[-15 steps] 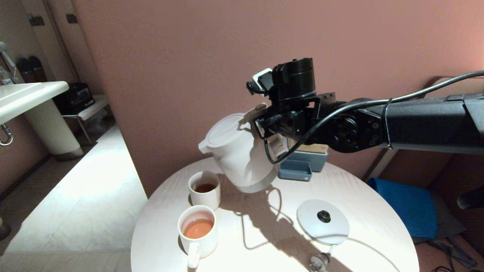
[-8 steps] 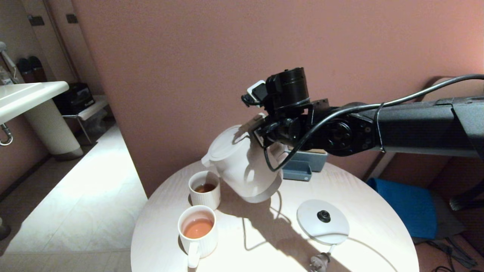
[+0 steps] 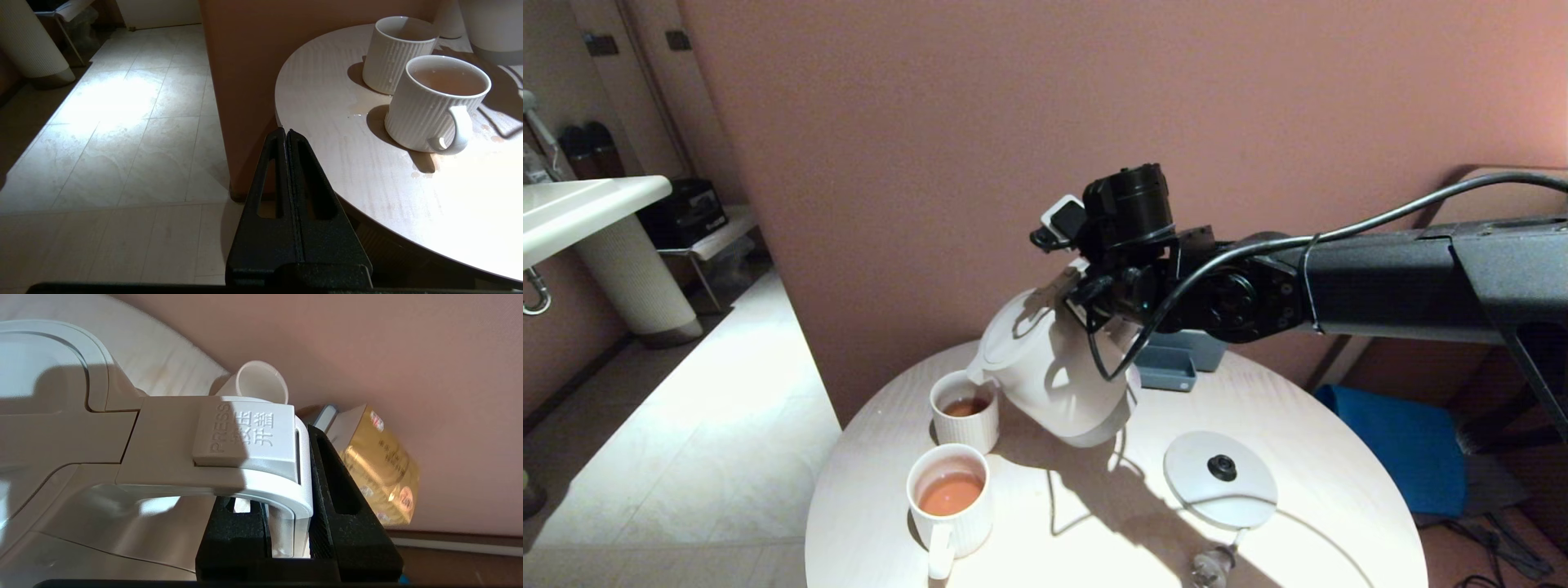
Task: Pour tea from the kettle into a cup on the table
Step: Pour water into the cup
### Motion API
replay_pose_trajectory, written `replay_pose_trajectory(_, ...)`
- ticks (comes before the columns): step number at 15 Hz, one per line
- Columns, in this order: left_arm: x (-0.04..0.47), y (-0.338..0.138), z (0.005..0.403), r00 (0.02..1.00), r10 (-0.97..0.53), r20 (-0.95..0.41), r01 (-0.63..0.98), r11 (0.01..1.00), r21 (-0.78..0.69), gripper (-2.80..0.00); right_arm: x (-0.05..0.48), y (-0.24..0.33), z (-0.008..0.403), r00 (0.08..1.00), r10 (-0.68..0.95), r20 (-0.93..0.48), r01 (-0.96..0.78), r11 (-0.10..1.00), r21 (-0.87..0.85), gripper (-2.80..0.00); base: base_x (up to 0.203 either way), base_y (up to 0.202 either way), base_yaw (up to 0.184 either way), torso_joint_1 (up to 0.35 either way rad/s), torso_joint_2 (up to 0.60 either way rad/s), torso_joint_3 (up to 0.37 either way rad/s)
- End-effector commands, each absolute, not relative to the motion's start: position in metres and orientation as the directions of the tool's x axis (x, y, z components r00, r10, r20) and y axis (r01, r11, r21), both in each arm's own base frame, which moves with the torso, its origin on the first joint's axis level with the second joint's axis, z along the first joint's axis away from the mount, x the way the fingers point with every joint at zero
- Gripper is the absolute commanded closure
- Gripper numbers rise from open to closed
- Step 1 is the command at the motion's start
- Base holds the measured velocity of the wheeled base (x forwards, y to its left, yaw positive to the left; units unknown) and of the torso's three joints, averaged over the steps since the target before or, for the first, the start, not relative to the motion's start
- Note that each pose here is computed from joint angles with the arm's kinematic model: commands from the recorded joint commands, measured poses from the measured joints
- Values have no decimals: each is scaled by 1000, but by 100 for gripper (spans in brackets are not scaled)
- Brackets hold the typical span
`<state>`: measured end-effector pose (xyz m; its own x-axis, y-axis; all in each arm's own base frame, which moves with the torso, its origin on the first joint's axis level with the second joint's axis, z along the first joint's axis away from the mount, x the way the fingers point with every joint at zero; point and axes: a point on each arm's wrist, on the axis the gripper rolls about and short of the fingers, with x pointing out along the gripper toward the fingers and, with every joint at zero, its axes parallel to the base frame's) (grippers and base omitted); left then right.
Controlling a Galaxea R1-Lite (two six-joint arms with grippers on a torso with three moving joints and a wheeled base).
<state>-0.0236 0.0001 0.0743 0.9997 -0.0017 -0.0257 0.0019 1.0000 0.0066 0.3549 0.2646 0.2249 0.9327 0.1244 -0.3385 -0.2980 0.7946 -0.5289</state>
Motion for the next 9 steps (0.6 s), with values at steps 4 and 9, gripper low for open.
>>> replay_pose_trajectory(4, -24, 0, 74, 1000, -2, -28, 2, 1000, 8, 0, 365, 273, 222, 938, 120, -324, -293, 773, -563, 0, 0, 0, 0, 0, 0, 0)
replay_pose_trajectory(9, -24, 0, 74, 1000, -2, -28, 2, 1000, 7, 0, 368, 275, 228, 930, 109, -352, -320, 711, -627, 0, 0, 0, 0, 0, 0, 0)
